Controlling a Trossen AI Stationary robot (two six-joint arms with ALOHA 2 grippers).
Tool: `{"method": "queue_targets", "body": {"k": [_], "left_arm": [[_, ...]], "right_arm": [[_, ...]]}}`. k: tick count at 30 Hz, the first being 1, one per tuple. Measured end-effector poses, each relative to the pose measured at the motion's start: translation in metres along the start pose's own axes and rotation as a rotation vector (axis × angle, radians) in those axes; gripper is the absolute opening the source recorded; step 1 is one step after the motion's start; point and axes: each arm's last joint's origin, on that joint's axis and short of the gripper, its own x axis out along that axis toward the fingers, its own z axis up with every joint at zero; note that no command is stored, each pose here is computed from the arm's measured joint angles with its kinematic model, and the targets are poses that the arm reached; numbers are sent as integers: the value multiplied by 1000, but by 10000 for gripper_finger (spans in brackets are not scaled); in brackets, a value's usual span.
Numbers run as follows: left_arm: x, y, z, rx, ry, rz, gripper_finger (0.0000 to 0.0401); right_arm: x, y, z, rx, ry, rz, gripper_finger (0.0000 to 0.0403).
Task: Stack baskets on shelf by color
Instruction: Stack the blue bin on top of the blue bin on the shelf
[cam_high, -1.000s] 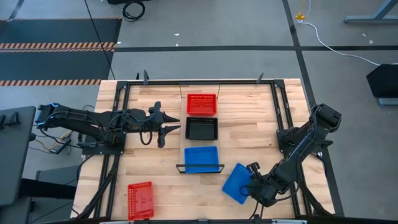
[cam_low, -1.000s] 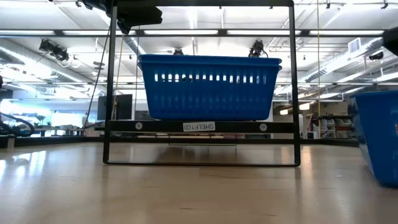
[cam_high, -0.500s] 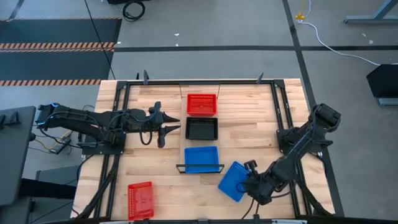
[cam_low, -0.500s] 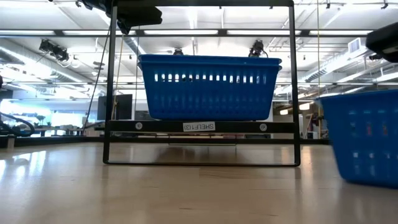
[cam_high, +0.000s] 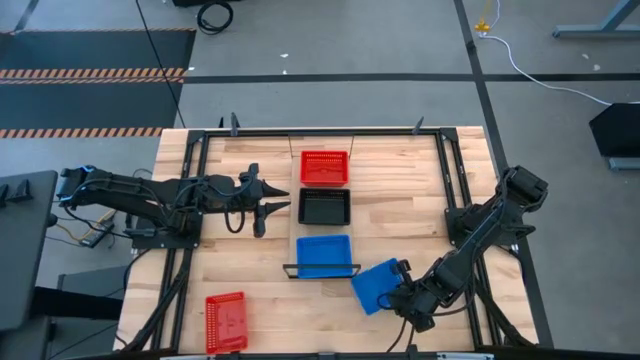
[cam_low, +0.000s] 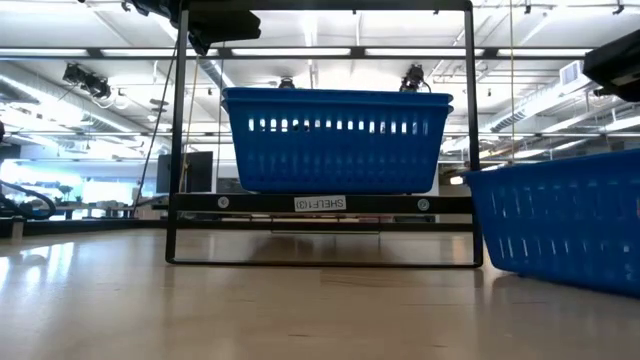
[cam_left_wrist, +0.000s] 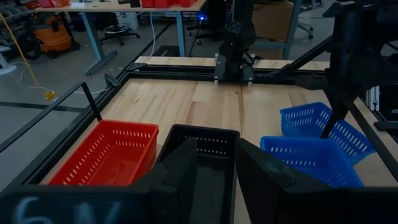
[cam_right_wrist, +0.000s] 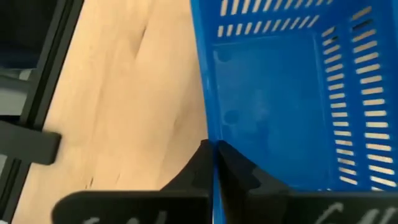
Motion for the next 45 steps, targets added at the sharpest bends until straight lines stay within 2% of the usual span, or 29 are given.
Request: {"method": "queue_targets", "body": {"k": [6,11,23,29,33,41,45], "left_arm": [[0,0,0,-1,0,0,117],[0,0,0,-1,0,0,117],[0,0,0,-1,-1,0,117],[0,0,0,0,0,0,117],[0,0,0,0,0,0,117],[0,0,0,0,0,0,117],[0,0,0,0,1,0,117]], "right_arm": [[1,-5,3,64,0,-2,24],[-1,-8,7,156,32,51,9],[-50,-16,47,193,45,9,7],[-63,-12,55,151,7,-4,14],[-55,-8,47,159,34,9,39],[-32,2,28,133,12,28,149],[-17,1,14,142,27,23,182]]}}
